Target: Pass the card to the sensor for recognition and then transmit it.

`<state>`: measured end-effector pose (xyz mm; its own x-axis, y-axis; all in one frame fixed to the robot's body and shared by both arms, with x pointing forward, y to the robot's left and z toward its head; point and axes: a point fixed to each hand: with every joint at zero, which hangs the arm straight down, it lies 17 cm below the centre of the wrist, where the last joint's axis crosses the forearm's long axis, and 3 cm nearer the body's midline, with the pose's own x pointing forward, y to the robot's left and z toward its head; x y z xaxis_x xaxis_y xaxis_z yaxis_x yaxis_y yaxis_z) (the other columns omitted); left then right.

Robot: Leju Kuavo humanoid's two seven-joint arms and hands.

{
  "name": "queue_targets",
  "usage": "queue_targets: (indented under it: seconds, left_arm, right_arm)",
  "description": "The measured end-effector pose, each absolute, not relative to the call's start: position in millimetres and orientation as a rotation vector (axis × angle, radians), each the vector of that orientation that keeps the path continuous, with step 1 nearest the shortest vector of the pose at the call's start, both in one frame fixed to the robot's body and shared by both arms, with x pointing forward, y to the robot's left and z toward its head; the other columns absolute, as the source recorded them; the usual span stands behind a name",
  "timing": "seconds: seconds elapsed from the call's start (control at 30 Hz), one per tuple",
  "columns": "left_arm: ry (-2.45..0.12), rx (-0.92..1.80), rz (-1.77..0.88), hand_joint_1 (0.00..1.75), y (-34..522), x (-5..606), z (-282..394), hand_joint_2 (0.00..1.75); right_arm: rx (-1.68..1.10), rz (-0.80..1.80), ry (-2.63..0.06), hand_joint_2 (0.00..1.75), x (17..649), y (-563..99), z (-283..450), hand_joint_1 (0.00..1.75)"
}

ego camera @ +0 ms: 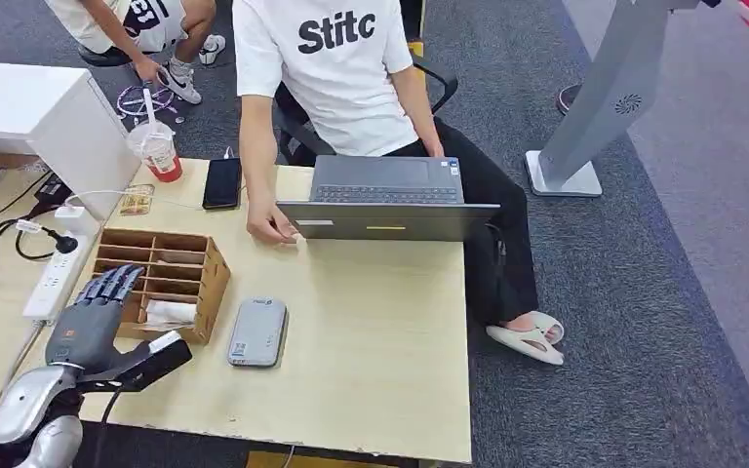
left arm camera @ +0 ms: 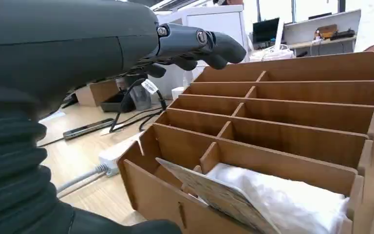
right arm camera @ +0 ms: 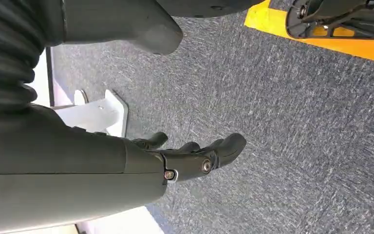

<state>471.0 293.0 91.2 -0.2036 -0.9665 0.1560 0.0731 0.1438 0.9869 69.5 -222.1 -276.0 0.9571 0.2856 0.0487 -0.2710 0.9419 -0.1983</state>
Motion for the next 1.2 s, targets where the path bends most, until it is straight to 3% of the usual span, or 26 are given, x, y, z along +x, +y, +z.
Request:
queue_targets:
  seconds: [0.03, 0.07, 0.13, 0.17, 0.2, 0.23, 1.2]
  left_arm:
    - [-1.384, 0.945, -1.272, 0.44, 292.2, 471.6, 90.4, 1.75]
    - [-1.383, 0.943, -1.273, 0.44, 291.6, 471.8, 89.8, 1.75]
    - [-1.382, 0.940, -1.274, 0.61, 290.3, 472.3, 88.9, 1.75]
    - [-1.384, 0.934, -1.278, 1.08, 288.1, 472.8, 87.7, 1.75]
    - [-1.386, 0.931, -1.281, 1.26, 286.7, 472.9, 87.2, 1.75]
    - [-1.390, 0.925, -1.288, 1.57, 284.0, 472.8, 86.3, 1.75]
    - [-1.400, 0.901, -1.312, 1.69, 271.8, 470.8, 82.5, 1.75]
  right_arm:
    - [-0.192, 0.284, -0.077, 1.75, 69.7, -222.1, -276.0, 0.00]
    - [-0.192, 0.284, -0.077, 1.75, 69.7, -222.2, -276.0, 0.00]
    - [-0.193, 0.285, -0.077, 1.75, 69.5, -222.3, -276.0, 0.00]
    - [-0.193, 0.284, -0.075, 1.75, 69.2, -222.4, -276.0, 0.00]
    - [-0.193, 0.284, -0.075, 1.75, 69.2, -222.5, -276.0, 0.00]
    - [-0.194, 0.284, -0.075, 1.75, 69.2, -222.6, -276.0, 0.00]
    - [-0.193, 0.283, -0.074, 1.75, 69.0, -222.4, -276.0, 0.00]
